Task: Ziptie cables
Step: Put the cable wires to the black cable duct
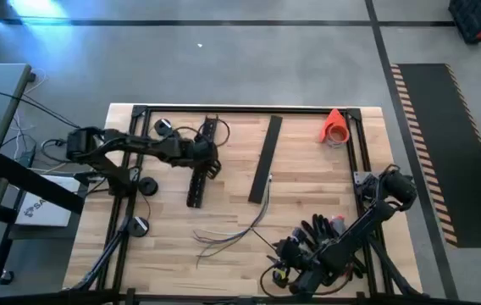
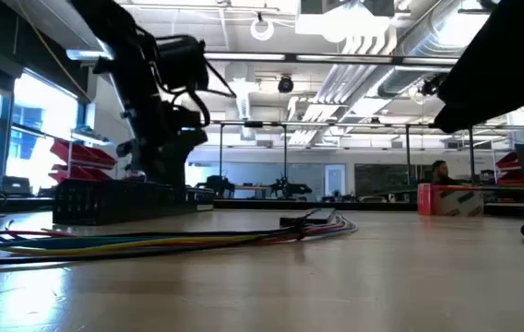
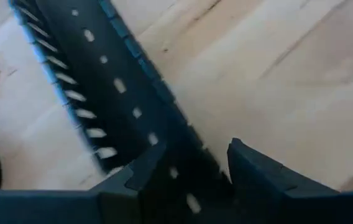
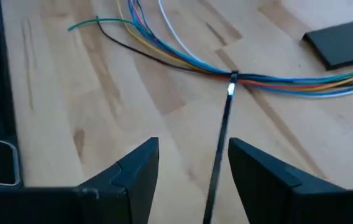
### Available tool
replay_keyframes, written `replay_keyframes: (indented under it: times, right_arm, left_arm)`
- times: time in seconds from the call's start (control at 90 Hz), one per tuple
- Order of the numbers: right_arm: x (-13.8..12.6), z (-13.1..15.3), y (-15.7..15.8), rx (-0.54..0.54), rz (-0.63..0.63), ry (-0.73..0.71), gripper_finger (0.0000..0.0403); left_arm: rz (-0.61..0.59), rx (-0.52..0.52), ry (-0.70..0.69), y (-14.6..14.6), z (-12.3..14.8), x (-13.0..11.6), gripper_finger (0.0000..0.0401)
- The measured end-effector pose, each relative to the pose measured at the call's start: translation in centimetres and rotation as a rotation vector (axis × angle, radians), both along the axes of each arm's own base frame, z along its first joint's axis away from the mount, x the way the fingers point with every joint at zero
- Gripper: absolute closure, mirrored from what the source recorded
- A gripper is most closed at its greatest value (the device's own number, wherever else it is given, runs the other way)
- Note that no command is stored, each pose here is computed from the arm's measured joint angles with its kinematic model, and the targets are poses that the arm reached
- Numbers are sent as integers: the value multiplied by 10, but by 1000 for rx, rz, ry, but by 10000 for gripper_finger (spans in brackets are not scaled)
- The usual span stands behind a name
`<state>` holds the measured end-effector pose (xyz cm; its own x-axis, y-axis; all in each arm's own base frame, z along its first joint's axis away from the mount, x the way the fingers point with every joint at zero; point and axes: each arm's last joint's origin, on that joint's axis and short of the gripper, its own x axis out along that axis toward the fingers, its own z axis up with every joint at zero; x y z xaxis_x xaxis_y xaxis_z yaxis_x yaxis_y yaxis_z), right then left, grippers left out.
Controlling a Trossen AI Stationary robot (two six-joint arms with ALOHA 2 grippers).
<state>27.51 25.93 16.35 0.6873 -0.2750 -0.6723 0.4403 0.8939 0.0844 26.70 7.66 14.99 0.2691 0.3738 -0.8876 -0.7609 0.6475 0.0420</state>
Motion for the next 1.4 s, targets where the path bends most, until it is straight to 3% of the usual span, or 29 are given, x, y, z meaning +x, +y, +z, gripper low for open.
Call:
replay_keyframes:
  times: [0.167,0.311,0.567,0.744,0.922,1.033,1.167,1.278,1.4]
  right_arm:
    - [-1,-1,-8,-85,-25,12,222]
    - [-3,-2,-17,-189,-52,32,222]
    - [-3,-1,-31,-241,-33,156,222]
    - [-10,18,-33,-226,16,167,222]
    - [-10,24,-37,-387,96,179,222]
    - [-6,13,-57,-469,126,289,222]
    - [-7,-7,-91,-534,168,471,222]
    - [-16,-11,-114,-653,161,511,222]
    - [-23,-11,-139,-581,205,516,222]
  left_arm:
    - [-125,-123,28,1,-19,7,260]
    - [-262,-174,24,-28,-22,15,302]
    - [-469,-109,20,-88,-15,18,357]
    - [-554,-72,-16,-107,-13,21,321]
    - [-640,-25,-98,-112,-7,30,258]
    - [-659,-40,-119,-113,5,39,231]
    - [-658,-37,-195,-118,25,52,223]
    - [-710,-35,-209,-123,29,55,225]
    - [-686,-64,-212,-123,29,54,227]
